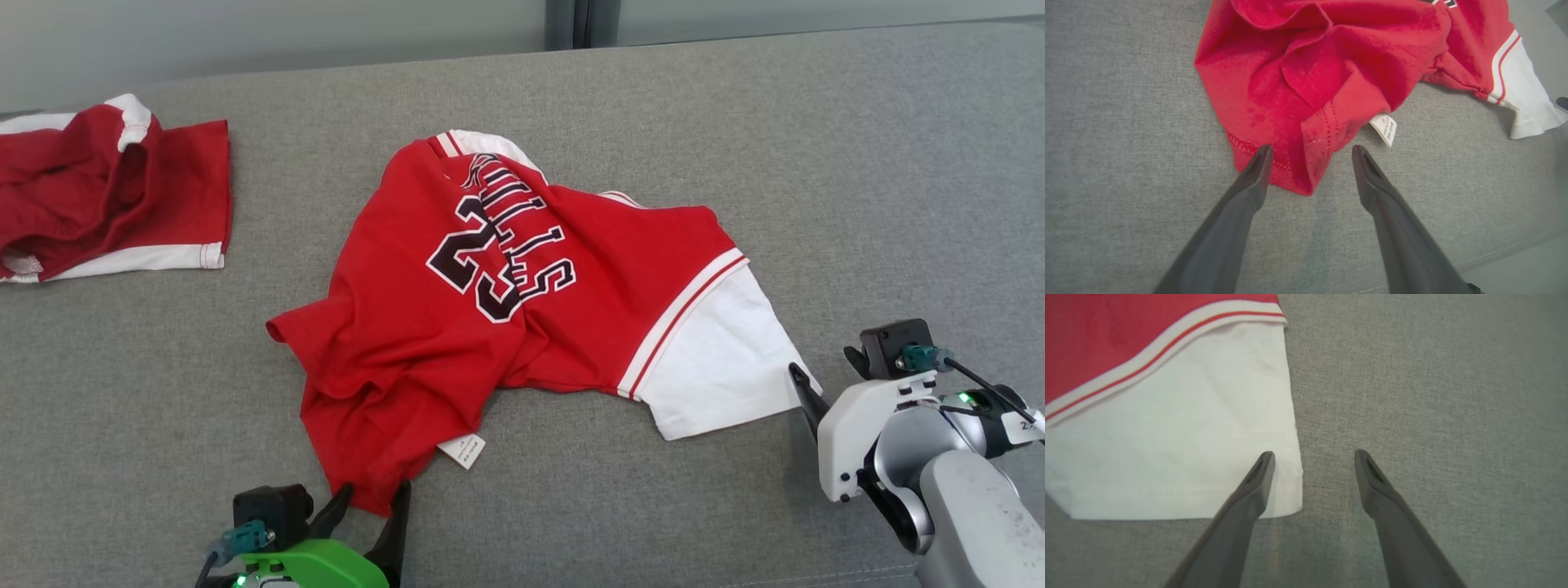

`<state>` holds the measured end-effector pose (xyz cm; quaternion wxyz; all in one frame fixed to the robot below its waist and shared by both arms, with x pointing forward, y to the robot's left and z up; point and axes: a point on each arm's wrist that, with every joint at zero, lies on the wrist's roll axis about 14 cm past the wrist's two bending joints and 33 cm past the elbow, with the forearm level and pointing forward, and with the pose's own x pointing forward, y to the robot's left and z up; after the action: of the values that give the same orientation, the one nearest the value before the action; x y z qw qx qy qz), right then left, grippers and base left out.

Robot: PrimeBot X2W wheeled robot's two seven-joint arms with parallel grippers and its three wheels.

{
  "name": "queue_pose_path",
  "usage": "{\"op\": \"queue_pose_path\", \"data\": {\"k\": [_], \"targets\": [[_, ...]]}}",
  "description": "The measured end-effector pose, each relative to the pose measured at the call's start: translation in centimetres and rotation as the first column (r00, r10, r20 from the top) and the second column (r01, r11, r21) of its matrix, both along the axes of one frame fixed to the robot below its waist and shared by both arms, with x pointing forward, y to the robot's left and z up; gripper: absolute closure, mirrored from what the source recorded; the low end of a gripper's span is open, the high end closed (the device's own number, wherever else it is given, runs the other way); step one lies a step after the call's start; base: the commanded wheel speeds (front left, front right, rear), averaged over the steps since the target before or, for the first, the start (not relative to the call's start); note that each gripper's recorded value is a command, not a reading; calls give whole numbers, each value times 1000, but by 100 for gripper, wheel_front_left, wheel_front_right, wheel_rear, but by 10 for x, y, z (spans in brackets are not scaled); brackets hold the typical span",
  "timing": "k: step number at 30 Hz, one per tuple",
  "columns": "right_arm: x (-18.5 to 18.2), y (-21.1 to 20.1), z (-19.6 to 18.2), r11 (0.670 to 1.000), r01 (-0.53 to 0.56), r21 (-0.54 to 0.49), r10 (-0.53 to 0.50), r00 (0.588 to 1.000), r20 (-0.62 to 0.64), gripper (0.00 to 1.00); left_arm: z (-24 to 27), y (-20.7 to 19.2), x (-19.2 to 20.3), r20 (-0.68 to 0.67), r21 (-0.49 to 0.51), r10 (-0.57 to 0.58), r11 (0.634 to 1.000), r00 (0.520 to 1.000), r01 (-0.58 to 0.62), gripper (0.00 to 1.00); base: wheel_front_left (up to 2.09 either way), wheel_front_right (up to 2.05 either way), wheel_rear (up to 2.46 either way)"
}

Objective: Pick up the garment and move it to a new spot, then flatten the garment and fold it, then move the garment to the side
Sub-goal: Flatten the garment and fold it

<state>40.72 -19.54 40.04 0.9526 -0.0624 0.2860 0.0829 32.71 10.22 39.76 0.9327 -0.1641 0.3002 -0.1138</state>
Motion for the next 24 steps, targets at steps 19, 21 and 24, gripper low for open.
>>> {"op": "queue_pose_path", "data": {"k": [19,21,24], "targets": [[3,16,-34,999,-21,41,25,994,-105,13,-25,-10,19,-36,1,-14,1000,999,14,100,0,0,0],[3,19,-36,998,-27,48,33,992,-118,82,-25,-13,21,-33,-4,-27,1000,999,27,100,0,0,0],[5,28,-38,996,-38,80,48,990,-130,100,-25,-18,22,-28,-18,-38,999,999,37,100,0,0,0]]}}
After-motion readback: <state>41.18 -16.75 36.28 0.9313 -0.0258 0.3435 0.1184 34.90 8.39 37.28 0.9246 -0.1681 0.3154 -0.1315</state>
